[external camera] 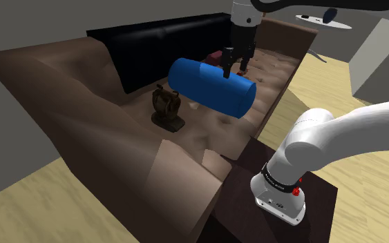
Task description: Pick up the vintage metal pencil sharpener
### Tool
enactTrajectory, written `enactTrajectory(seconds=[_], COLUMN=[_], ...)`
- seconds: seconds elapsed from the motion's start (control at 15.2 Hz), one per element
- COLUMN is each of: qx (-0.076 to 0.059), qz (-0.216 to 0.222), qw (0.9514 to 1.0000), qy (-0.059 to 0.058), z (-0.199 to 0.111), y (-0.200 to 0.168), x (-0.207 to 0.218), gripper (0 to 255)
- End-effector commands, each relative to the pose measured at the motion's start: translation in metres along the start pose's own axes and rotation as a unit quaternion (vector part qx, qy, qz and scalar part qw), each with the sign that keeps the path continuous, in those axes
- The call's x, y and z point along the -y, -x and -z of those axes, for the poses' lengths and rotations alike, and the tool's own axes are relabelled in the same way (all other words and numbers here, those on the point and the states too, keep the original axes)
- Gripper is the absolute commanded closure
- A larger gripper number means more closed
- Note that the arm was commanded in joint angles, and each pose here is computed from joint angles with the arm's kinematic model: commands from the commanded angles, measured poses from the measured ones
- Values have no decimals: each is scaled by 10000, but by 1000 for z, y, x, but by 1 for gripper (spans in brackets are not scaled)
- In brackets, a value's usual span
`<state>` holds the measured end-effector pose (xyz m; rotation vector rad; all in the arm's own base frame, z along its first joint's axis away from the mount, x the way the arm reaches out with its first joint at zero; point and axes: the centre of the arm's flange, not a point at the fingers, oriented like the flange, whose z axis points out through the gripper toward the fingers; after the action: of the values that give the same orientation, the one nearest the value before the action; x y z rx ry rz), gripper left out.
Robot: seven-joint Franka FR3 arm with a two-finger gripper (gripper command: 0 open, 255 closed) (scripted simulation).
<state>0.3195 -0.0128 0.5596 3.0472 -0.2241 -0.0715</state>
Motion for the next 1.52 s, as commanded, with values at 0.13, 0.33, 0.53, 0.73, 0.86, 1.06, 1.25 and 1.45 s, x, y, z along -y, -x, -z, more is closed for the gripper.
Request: enactTrajectory(seconds=[0.13,0.33,0.53,0.73,0.86,1.06,1.25,1.45], qx=[-12,-30,-47,-65,-77,-95,-112,-130], qz=[-20,-51,-82,-113,-133,-164,-194,-225], qw=[10000,10000,10000,9999,9999,9998,9997,9997], qy=[4,9,15,20,24,30,35,41], z=[-12,-30,-48,-66,-78,-96,-114,-131], y=[-22,-54,-87,-120,-142,-175,-208,-241], x=[8,20,32,44,52,63,74,85], gripper=[0,0,0,0,0,0,0,0])
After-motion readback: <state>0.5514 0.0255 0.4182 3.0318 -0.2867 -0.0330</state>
